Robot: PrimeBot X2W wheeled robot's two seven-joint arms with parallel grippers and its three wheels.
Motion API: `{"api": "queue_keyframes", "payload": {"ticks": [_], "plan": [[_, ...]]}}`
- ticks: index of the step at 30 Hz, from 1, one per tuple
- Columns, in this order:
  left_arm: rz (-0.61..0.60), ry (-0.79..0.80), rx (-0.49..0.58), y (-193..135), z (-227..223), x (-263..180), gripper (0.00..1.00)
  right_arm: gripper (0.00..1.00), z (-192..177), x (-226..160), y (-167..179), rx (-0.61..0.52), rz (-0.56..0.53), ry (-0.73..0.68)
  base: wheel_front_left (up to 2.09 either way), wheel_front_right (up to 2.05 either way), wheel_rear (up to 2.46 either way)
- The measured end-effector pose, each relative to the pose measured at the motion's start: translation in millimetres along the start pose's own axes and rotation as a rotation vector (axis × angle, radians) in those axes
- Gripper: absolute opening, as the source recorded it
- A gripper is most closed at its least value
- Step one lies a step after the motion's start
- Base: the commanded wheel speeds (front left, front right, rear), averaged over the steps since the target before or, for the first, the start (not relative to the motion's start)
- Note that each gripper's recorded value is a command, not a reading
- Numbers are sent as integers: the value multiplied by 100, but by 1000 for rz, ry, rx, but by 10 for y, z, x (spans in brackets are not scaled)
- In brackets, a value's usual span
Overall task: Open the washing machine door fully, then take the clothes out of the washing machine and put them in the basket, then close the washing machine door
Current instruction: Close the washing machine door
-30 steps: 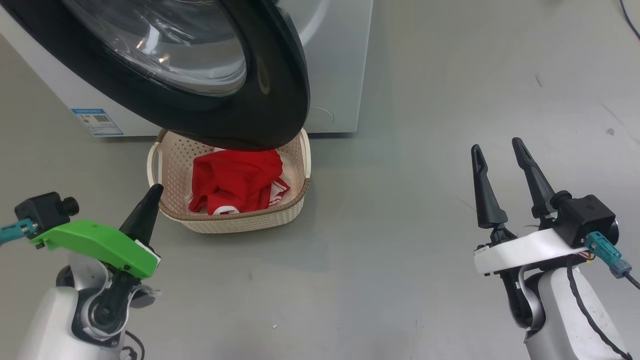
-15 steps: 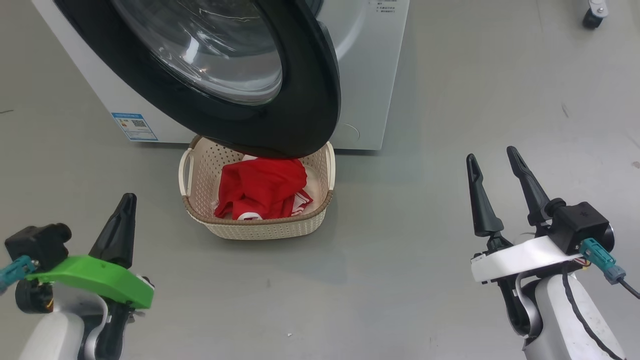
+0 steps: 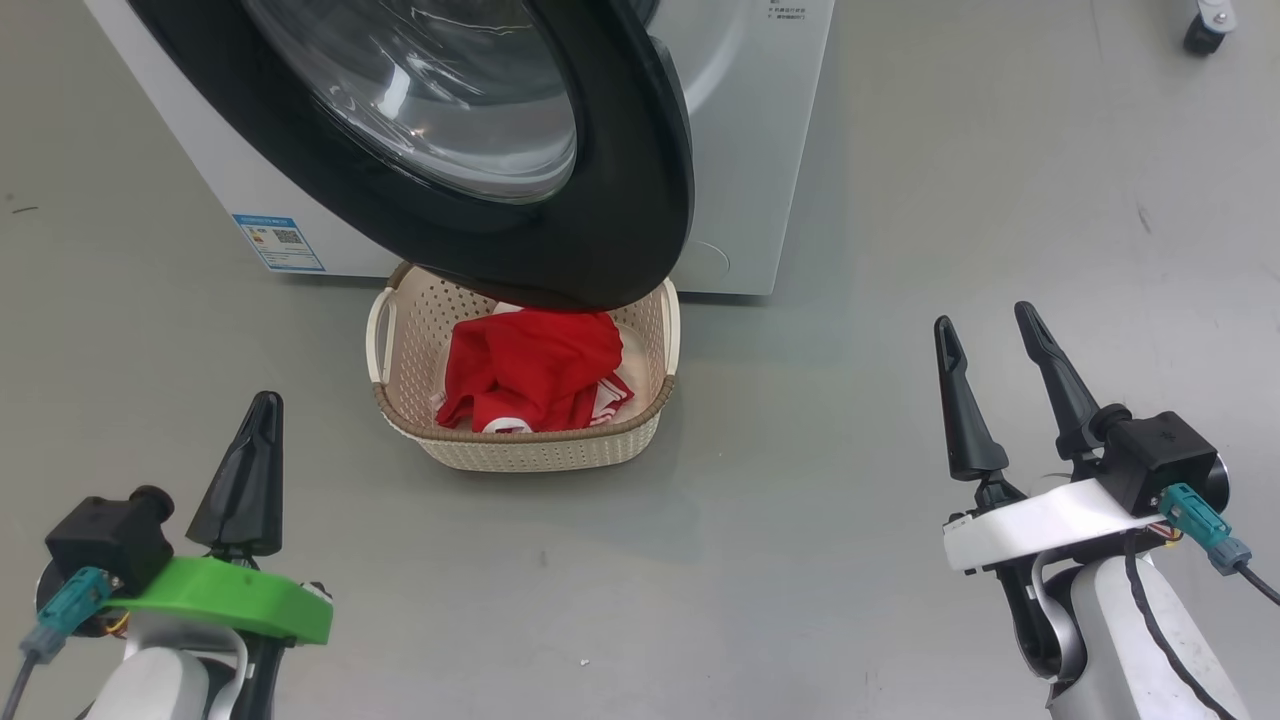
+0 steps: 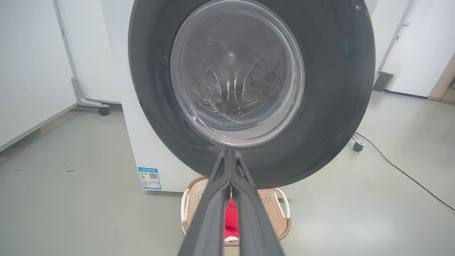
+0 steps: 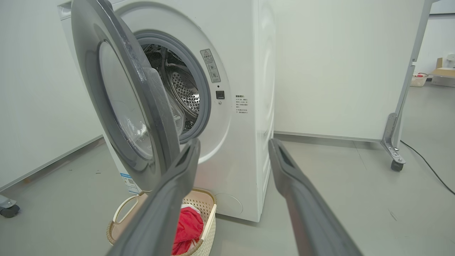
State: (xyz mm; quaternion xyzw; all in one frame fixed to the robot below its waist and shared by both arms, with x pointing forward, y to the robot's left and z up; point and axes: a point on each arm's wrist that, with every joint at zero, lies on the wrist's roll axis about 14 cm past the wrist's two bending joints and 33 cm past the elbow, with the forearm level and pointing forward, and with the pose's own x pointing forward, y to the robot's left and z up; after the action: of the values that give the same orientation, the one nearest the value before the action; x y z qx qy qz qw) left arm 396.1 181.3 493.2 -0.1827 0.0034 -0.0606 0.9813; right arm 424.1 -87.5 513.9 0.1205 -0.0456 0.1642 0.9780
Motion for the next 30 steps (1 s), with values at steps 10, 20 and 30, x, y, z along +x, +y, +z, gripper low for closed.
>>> {"api": "queue_keyframes", "payload": {"ticks": [10,20,30], "plan": [[82,-15,26,132,-21,-73,100,100,-10,7,6,2,2,2,0,0,0],[90,-8,60,113,-55,-114,100,100,-14,14,8,3,2,3,0,0,0],[97,-65,82,98,102,-99,100,100,-29,29,33,5,10,6,0,0,0]]}}
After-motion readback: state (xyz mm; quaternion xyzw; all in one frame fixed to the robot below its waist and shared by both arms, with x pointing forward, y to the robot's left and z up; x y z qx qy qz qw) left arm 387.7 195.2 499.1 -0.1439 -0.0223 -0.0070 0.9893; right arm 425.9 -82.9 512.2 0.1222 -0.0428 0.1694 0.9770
